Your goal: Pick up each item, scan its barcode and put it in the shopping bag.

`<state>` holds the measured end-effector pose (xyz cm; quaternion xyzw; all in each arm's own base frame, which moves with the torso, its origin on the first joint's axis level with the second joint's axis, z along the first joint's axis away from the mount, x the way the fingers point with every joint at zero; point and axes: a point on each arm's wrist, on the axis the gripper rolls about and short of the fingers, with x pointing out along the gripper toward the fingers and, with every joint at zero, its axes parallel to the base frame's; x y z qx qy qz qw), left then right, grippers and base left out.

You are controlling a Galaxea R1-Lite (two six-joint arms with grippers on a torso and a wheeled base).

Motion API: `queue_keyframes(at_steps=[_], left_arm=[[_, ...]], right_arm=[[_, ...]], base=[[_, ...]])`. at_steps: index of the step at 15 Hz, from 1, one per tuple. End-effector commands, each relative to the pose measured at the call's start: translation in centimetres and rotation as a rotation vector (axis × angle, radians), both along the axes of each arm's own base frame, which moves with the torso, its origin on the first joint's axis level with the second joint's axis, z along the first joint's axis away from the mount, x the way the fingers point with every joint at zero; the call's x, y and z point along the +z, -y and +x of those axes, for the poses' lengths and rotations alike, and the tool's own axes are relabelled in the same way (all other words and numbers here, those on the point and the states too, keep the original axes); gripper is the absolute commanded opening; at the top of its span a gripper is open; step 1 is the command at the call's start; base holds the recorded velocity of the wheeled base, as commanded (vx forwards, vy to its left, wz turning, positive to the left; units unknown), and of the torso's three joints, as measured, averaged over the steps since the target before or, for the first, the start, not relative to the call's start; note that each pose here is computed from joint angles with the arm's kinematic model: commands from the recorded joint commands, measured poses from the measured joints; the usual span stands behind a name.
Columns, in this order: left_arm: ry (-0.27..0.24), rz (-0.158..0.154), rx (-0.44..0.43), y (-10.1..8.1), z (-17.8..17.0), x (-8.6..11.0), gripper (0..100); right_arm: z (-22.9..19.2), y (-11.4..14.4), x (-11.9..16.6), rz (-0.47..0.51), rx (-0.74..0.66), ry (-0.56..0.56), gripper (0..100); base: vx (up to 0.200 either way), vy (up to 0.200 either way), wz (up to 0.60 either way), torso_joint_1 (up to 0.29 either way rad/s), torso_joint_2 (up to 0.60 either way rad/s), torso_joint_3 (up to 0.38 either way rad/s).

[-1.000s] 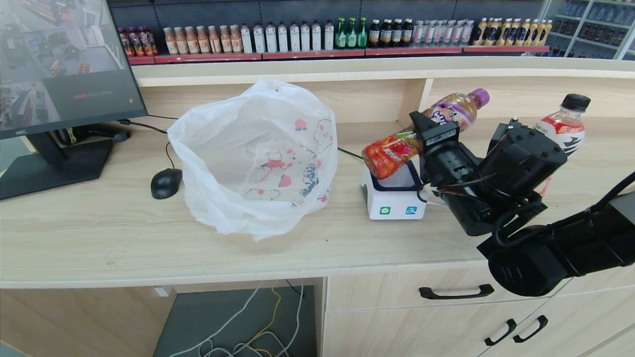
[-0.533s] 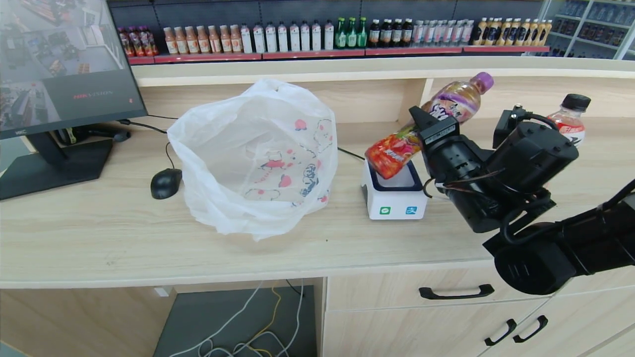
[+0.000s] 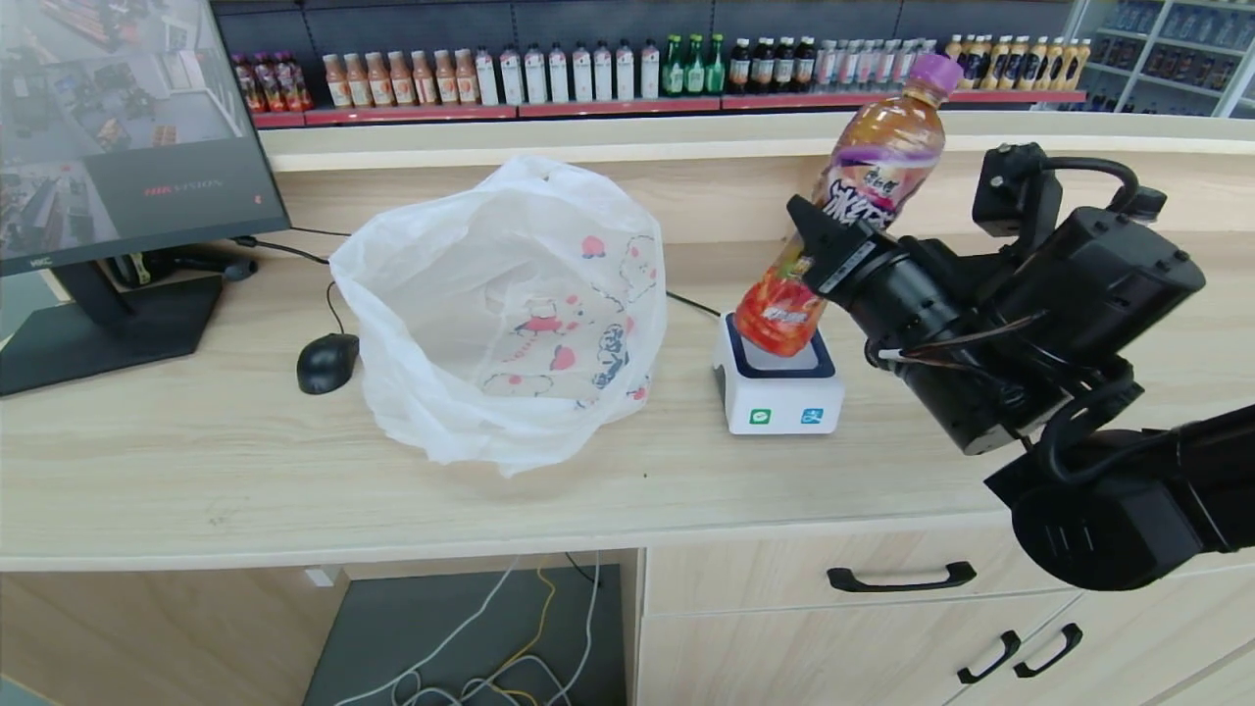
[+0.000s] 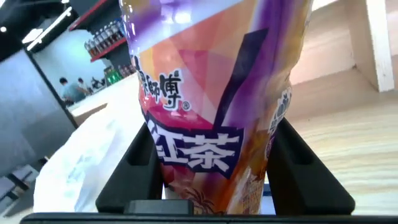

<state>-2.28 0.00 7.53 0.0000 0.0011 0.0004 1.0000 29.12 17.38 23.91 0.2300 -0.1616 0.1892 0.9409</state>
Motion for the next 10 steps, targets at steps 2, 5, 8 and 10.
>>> queue_keyframes(at_steps=[2,5,8,10], left_arm=[[0.001,0.002,-0.001,0.0,0.0,0.0,100],[0.001,0.002,-0.001,0.0,0.0,0.0,100],[0.001,0.002,-0.001,0.0,0.0,0.0,100],[0.001,0.002,-0.001,0.0,0.0,0.0,100]], right_arm=[[-1.9,-1.2,1.1,-0.113,0.013,0.079,0],[-2.8,-0.7,1.2,-0.23,0.012,0.148,0],[-3.8,-0.1,-0.8,-0.32,0.004,0.162,0],[-4.2,-0.4,-1.0,-0.348,0.04,0.186,0]], base=[[0.0,0.0,0.0,0.0,0.0,0.0],[0.0,0.0,0.0,0.0,0.0,0.0],[0.0,0.0,0.0,0.0,0.0,0.0],[0.0,0.0,0.0,0.0,0.0,0.0]])
